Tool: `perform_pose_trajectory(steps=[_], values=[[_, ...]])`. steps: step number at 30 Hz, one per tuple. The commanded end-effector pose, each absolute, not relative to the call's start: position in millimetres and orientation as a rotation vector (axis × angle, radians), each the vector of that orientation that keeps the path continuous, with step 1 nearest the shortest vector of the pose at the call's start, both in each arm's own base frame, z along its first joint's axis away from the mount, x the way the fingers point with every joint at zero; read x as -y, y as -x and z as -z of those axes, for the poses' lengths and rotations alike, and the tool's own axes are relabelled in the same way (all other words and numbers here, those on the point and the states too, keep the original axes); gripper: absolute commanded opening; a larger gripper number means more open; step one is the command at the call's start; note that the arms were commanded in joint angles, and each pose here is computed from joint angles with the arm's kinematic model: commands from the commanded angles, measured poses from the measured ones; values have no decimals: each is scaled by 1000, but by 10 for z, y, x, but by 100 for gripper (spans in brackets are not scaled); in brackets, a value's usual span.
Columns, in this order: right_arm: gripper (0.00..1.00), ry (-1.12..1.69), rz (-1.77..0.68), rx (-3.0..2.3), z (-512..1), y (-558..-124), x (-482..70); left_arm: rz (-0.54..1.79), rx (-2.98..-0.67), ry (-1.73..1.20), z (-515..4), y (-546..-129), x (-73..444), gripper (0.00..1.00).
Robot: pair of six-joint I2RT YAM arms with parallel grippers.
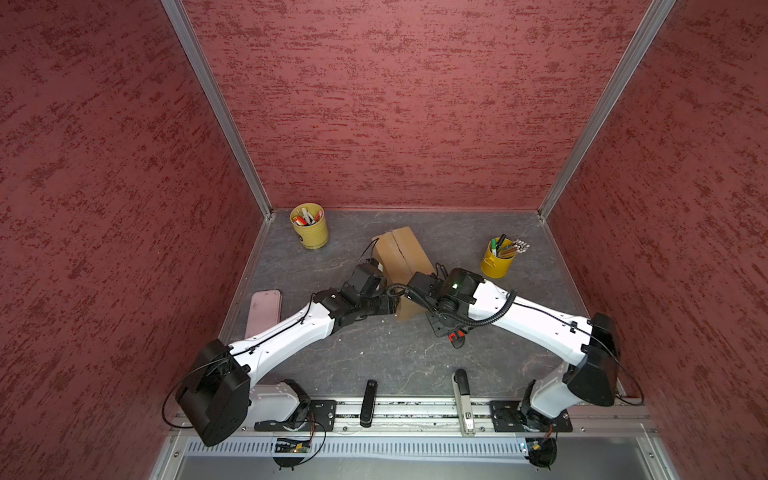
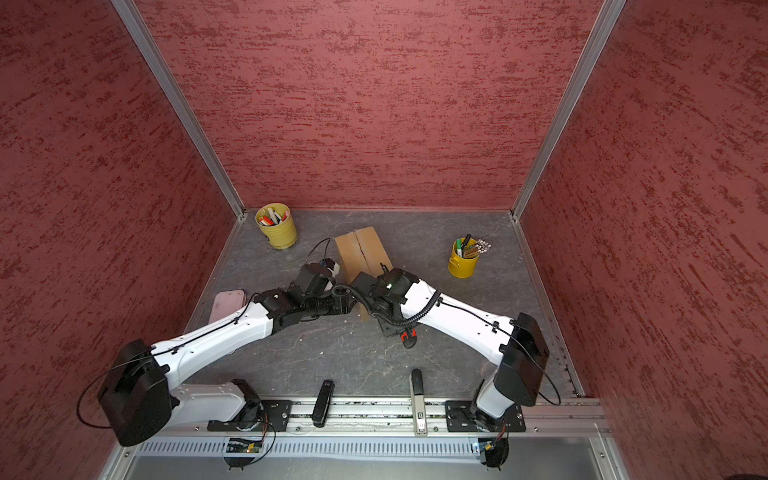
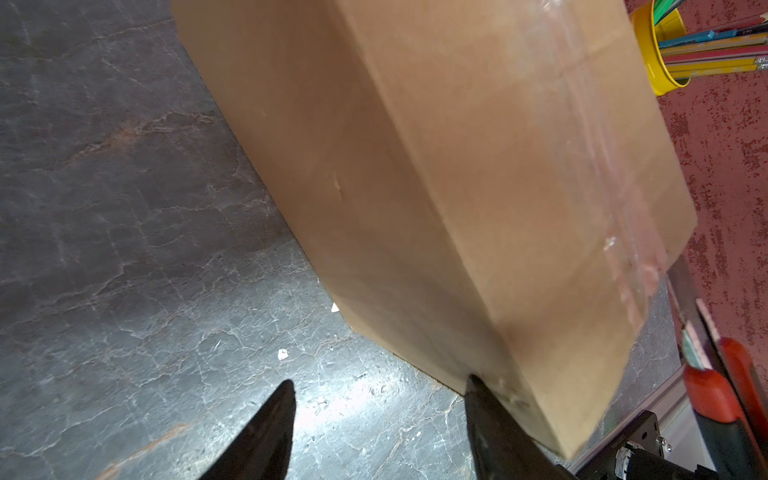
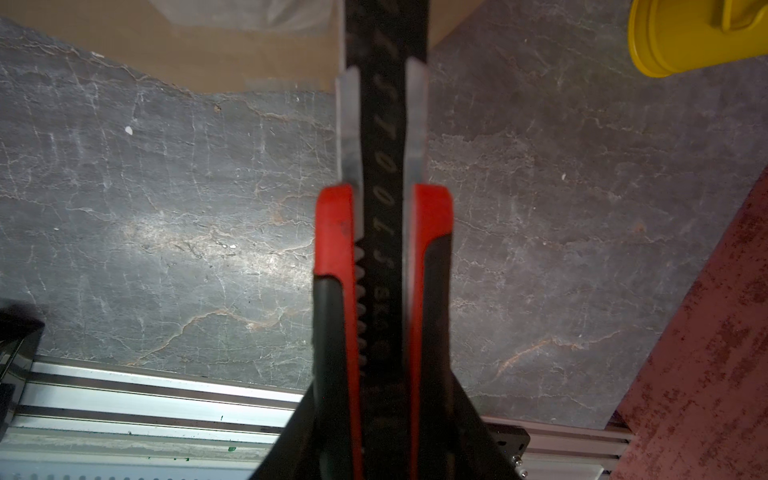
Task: Unpack the express box
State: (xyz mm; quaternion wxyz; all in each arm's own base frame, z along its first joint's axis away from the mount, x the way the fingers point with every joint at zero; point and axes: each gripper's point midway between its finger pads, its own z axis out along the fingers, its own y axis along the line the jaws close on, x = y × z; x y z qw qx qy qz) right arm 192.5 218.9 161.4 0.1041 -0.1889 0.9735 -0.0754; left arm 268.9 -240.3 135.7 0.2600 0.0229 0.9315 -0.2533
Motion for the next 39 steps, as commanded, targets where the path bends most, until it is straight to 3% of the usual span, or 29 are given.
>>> perform_pose_trajectory(steps=[1,15,23,39], values=[[0,669,18,-2820,-1699,-1911,-2609,853,-2394,-138,-1727,-2769,2767,65],[0,661,58,-2828,-1677,-1892,-2528,817,-2391,-122,-1738,-2794,2685,65],[0,663,84,-2855,-1638,-1839,-2461,764,-2359,-23,-1841,-2981,2337,81],[0,655,81,-2856,-1592,-1857,-2485,724,-2353,35,-1843,-3212,2048,81]])
